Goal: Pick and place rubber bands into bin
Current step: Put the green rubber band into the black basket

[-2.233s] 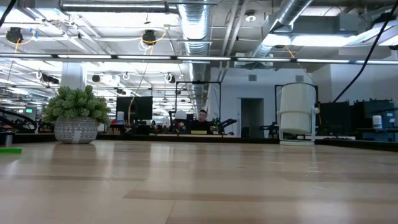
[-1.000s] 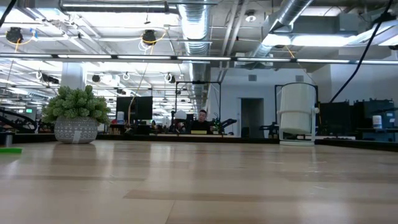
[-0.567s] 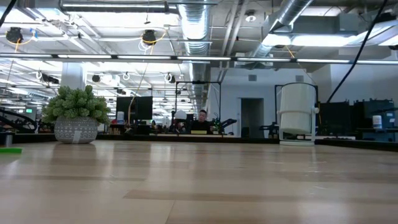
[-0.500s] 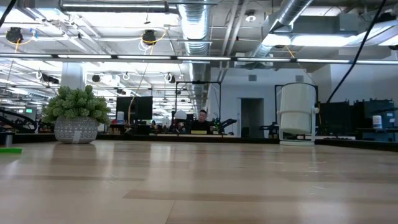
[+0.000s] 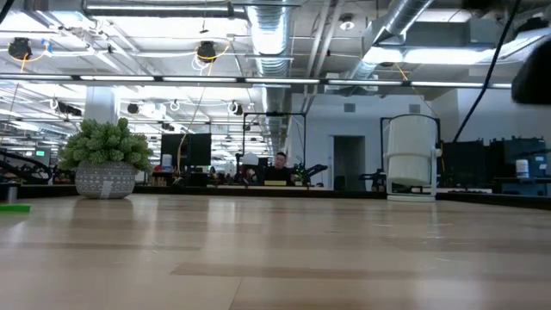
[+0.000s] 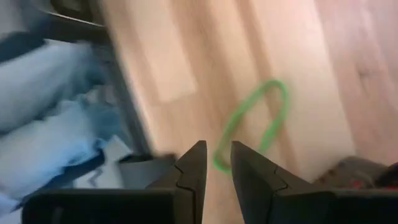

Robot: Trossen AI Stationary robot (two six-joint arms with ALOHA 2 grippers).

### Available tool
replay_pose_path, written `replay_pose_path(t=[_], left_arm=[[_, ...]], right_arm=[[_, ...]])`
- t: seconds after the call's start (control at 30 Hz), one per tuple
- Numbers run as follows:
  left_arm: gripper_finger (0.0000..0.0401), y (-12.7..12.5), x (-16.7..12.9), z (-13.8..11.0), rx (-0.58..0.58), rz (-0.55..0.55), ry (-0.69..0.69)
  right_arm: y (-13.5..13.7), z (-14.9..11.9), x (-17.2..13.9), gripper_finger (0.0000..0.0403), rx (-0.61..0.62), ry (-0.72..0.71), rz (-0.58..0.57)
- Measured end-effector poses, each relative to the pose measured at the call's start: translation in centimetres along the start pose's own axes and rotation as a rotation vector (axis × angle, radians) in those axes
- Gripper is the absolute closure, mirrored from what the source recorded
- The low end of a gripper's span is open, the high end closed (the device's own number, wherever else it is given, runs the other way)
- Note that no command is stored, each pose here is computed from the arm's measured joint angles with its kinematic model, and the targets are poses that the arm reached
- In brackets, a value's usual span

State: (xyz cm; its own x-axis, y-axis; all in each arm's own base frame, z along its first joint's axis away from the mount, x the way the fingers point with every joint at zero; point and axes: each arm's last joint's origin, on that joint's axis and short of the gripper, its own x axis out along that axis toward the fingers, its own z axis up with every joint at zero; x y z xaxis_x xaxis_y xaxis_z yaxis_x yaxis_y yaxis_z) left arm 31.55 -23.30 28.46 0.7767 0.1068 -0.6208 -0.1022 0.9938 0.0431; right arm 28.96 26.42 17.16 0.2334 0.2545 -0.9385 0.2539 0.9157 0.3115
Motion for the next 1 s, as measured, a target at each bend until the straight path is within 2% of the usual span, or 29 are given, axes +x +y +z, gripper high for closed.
replay_pose_path(t=[0.2,0.37,0.6,1.0], left_arm=[[0.029,-1.0,-0.8,-0.5,0.02,-0.028,-0.005],[0.029,-1.6,-1.2,-0.8,0.024,-0.042,-0.008],[0.029,-1.9,-1.5,-1.0,0.021,-0.047,-0.011],[0.029,-2.0,-1.6,-1.1,0.016,-0.049,-0.01]], right_arm=[[-0.9,1.0,2.1,0.0335,0.011,0.061,-0.061],[-1.4,1.6,2.0,0.0335,0.029,0.06,-0.07],[-1.0,1.7,2.0,0.0335,0.039,0.05,-0.025],[-0.9,1.6,2.1,0.0335,0.08,0.025,-0.049]])
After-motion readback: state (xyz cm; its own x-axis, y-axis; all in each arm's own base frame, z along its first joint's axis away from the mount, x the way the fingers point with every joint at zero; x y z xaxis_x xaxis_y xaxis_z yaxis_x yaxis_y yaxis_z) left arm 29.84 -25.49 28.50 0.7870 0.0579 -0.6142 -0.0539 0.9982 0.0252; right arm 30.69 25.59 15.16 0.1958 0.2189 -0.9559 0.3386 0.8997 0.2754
